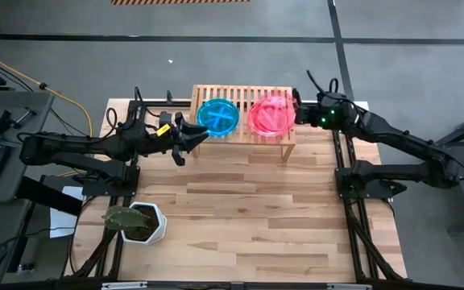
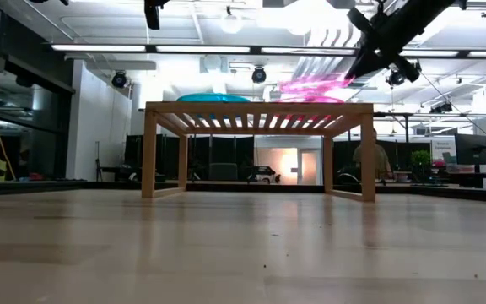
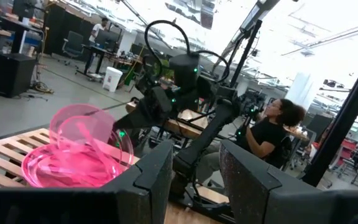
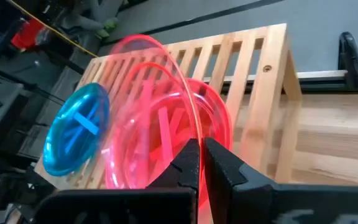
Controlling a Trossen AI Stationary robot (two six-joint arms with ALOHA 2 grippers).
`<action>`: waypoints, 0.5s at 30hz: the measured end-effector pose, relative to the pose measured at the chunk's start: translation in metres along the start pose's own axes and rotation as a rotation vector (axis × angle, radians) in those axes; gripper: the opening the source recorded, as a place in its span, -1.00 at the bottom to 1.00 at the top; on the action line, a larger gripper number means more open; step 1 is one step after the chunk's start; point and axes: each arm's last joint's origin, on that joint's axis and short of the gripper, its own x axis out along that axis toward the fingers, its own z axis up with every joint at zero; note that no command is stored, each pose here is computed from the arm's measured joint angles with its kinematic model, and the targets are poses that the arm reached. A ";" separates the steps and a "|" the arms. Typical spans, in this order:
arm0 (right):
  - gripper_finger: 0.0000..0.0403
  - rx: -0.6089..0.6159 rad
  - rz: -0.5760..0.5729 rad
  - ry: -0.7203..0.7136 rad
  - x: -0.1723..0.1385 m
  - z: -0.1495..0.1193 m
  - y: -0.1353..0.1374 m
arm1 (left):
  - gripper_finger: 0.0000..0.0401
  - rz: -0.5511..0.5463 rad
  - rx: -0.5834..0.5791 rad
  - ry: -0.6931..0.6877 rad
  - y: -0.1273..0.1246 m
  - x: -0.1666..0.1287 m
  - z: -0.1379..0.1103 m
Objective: Place and stack plates onto a shelf
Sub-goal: Stack the pink plate on the pink plate
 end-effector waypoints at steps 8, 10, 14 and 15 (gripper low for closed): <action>-1.00 0.046 -0.002 -0.001 0.003 -0.002 -0.002 | -0.39 0.001 0.000 0.000 0.000 0.000 0.000; -1.00 0.052 -0.002 0.000 0.004 -0.003 -0.001 | -0.39 0.001 0.000 0.000 0.000 0.000 0.000; -1.00 0.051 -0.020 0.033 0.013 -0.005 -0.001 | -0.39 0.004 0.000 -0.001 0.000 0.000 0.000; -0.99 0.051 -0.024 0.048 0.017 -0.007 -0.001 | -0.39 0.005 0.001 -0.001 0.000 0.000 0.000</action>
